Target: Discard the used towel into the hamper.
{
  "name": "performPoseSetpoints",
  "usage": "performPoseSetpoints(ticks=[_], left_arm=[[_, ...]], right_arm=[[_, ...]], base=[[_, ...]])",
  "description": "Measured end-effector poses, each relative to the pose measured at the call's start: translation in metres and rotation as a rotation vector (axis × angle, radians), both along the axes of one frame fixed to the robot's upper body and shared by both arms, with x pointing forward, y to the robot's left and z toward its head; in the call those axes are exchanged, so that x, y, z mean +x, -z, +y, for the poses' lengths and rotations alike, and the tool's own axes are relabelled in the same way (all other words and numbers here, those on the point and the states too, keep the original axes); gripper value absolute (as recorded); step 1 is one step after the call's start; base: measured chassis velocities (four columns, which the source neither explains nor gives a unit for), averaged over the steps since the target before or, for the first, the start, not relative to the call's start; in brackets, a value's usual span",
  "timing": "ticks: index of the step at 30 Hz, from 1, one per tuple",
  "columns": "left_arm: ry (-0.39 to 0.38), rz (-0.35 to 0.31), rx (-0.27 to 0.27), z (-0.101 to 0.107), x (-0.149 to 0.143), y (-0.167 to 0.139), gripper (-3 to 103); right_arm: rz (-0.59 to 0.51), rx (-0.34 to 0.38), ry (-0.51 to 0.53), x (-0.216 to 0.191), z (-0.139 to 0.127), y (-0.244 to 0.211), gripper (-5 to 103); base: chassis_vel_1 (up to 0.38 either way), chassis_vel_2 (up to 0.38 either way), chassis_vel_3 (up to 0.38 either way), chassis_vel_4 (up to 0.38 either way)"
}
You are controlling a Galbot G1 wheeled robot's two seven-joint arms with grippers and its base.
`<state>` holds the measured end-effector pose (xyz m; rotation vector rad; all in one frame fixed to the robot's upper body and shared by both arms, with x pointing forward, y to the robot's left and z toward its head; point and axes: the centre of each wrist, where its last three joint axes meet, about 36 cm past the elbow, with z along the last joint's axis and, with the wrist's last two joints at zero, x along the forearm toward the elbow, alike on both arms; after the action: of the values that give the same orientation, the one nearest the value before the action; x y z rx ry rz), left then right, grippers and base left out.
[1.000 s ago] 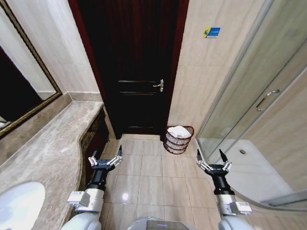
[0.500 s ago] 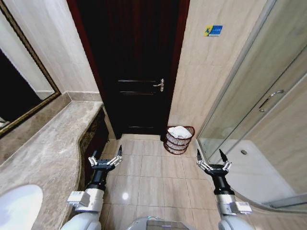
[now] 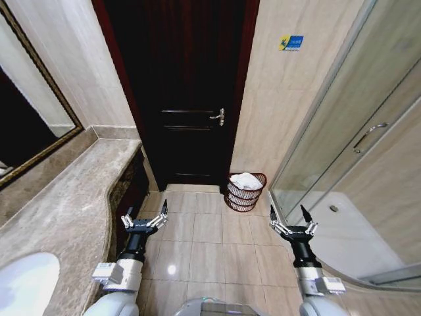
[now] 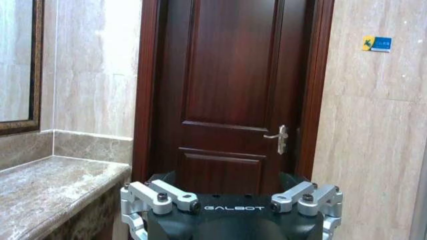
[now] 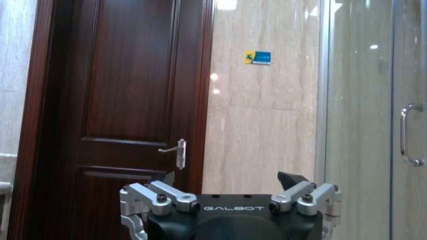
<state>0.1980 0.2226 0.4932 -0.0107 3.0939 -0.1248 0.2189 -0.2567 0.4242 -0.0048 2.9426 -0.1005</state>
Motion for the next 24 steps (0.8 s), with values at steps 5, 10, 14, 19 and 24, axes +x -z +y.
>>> performPoseSetpoints(ticks=[5, 10, 14, 19, 24], left_arm=[[0.000, 0.000, 0.000, 0.0000, 0.0000, 0.0000, 100], [0.000, 0.000, 0.000, 0.0000, 0.0000, 0.0000, 100], [0.000, 0.000, 0.000, 0.0000, 0.0000, 0.0000, 100], [0.000, 0.000, 0.000, 0.0000, 0.0000, 0.0000, 100], [0.000, 0.000, 0.000, 0.0000, 0.0000, 0.0000, 100]], right_arm=[[0.000, 0.000, 0.000, 0.0000, 0.0000, 0.0000, 100], [0.000, 0.000, 0.000, 0.0000, 0.0000, 0.0000, 100], [0.000, 0.000, 0.000, 0.0000, 0.0000, 0.0000, 100], [0.000, 0.000, 0.000, 0.0000, 0.0000, 0.0000, 100], [0.000, 0.000, 0.000, 0.0000, 0.0000, 0.0000, 100]], base=[[0.000, 0.000, 0.000, 0.000], [0.000, 0.000, 0.000, 0.000], [0.000, 0.000, 0.000, 0.000], [0.000, 0.000, 0.000, 0.000], [0.000, 0.000, 0.000, 0.000]])
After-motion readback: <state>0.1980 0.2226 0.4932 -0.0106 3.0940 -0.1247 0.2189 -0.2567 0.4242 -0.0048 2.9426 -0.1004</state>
